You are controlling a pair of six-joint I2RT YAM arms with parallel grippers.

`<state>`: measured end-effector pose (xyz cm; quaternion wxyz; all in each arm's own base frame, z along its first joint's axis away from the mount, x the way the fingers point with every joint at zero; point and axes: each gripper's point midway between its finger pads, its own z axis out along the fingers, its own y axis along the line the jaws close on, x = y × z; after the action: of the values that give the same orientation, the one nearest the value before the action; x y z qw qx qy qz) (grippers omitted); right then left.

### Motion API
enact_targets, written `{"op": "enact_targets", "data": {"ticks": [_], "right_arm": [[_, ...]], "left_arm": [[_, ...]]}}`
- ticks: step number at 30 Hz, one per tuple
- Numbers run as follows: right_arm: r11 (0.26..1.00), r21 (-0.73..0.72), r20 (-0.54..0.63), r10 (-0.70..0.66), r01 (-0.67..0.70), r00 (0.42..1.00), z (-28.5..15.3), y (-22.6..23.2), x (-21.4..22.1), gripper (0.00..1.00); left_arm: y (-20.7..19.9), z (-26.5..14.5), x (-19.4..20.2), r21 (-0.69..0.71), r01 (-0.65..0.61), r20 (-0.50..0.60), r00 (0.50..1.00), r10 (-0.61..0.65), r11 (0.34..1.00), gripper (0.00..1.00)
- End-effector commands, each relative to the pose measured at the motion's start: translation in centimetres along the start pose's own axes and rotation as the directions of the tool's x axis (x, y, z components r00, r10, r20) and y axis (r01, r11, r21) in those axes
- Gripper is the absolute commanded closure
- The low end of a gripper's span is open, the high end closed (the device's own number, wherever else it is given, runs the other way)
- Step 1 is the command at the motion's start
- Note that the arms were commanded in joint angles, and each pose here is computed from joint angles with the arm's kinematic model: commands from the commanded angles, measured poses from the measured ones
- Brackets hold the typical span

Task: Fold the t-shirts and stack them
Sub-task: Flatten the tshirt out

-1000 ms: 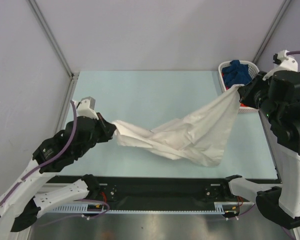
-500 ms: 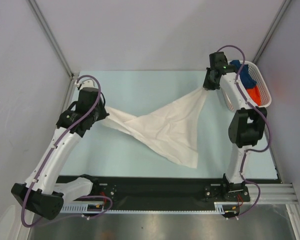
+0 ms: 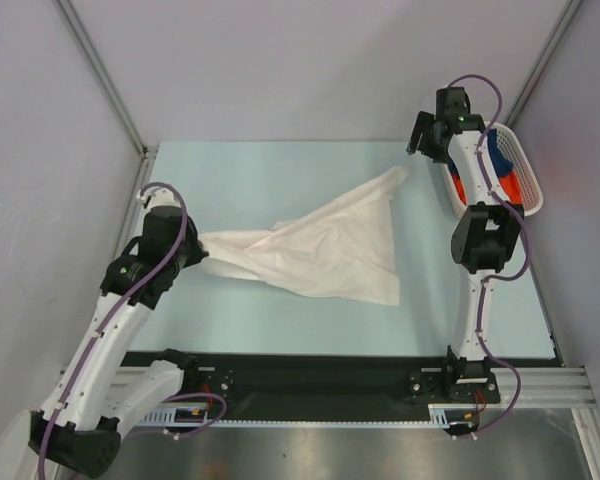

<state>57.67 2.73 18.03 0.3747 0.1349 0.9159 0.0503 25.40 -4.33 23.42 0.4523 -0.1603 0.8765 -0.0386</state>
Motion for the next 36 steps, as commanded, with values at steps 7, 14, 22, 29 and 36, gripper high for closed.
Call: {"op": "enact_targets", "data": {"ticks": [7,14,22,29,36], "right_arm": [[0.997,0.061,-0.195,-0.027,0.039,0.98,-10.6,0.1,8.4,0.22],[0.979,-0.184,-0.319,-0.146,0.09,0.936,-18.8,4.8,23.5,0.32],[0.983,-0.175,-0.366,-0.125,0.064,0.922,-21.2,2.4,28.6,0.36],[0.982,-0.172,-0.391,-0.134,0.071,0.911,-21.3,1.9,29.3,0.36],[0.979,-0.191,-0.398,-0.143,0.07,0.906,-20.8,2.3,29.6,0.36]], "left_arm": [[-2.1,4.4,3.2,0.051,-0.03,-0.147,0.988,0.037,0.998,1.0],[-5.3,6.8,7.0,0.061,-0.08,-0.295,0.951,0.095,0.995,1.0],[-10.8,9.8,10.3,0.143,-0.189,-0.404,0.885,0.232,0.971,0.76],[-8.9,6.7,6.9,0.103,-0.174,-0.326,0.924,0.198,0.979,0.22],[-5.4,4.0,9.8,0.114,0.016,-0.384,0.923,0.03,0.993,0.31]]}}
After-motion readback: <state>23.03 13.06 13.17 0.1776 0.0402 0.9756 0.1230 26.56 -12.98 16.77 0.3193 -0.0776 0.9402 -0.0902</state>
